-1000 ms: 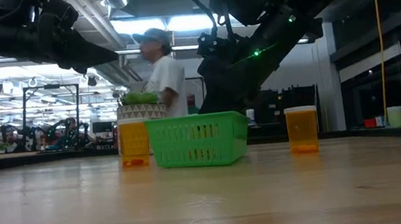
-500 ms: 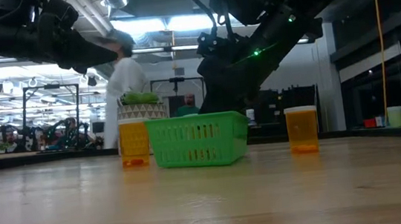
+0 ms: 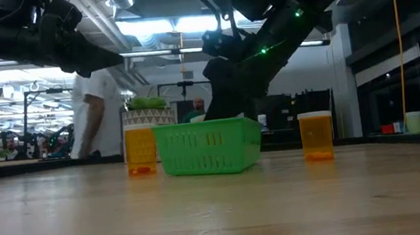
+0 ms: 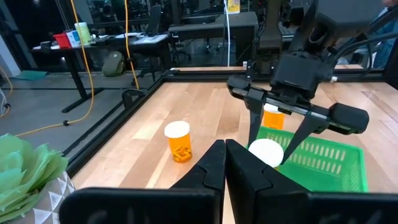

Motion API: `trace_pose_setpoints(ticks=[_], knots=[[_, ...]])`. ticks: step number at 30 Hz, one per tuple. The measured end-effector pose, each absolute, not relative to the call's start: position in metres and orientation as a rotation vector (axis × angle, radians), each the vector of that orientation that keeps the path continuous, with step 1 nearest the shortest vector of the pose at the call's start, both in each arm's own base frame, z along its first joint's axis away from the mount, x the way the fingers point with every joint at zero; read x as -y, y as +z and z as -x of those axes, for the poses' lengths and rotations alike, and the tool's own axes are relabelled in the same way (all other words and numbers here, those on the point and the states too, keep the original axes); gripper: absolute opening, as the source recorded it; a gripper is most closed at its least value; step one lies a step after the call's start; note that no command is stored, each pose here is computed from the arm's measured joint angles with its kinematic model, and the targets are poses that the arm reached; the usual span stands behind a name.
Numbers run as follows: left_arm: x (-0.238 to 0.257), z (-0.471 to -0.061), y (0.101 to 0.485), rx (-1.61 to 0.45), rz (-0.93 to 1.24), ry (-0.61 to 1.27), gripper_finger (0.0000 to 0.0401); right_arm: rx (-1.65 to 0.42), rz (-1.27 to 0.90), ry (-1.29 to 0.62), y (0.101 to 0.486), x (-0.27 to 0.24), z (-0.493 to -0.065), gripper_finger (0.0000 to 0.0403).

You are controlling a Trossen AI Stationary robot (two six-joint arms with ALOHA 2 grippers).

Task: Pick and place pill bottles into a basket
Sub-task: Put the orange pill bottle into the green basket

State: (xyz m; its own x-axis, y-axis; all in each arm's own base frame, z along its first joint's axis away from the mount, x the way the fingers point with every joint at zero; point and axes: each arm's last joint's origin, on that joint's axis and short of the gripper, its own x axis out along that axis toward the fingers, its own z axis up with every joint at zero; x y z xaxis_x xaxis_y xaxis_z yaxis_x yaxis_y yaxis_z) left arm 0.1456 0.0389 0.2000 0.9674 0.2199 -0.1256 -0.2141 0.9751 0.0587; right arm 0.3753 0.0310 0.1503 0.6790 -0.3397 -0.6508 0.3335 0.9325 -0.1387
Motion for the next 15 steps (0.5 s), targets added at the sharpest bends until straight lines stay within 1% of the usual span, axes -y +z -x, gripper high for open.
trace_pose_setpoints(ticks=[15], knots=[[-0.0389,-0.1455,0.2,-0.132,-0.042,0.22,0.0007,-0.734,-0.05,-0.401,0.1493,-0.0309,-0.3743,0.0223]])
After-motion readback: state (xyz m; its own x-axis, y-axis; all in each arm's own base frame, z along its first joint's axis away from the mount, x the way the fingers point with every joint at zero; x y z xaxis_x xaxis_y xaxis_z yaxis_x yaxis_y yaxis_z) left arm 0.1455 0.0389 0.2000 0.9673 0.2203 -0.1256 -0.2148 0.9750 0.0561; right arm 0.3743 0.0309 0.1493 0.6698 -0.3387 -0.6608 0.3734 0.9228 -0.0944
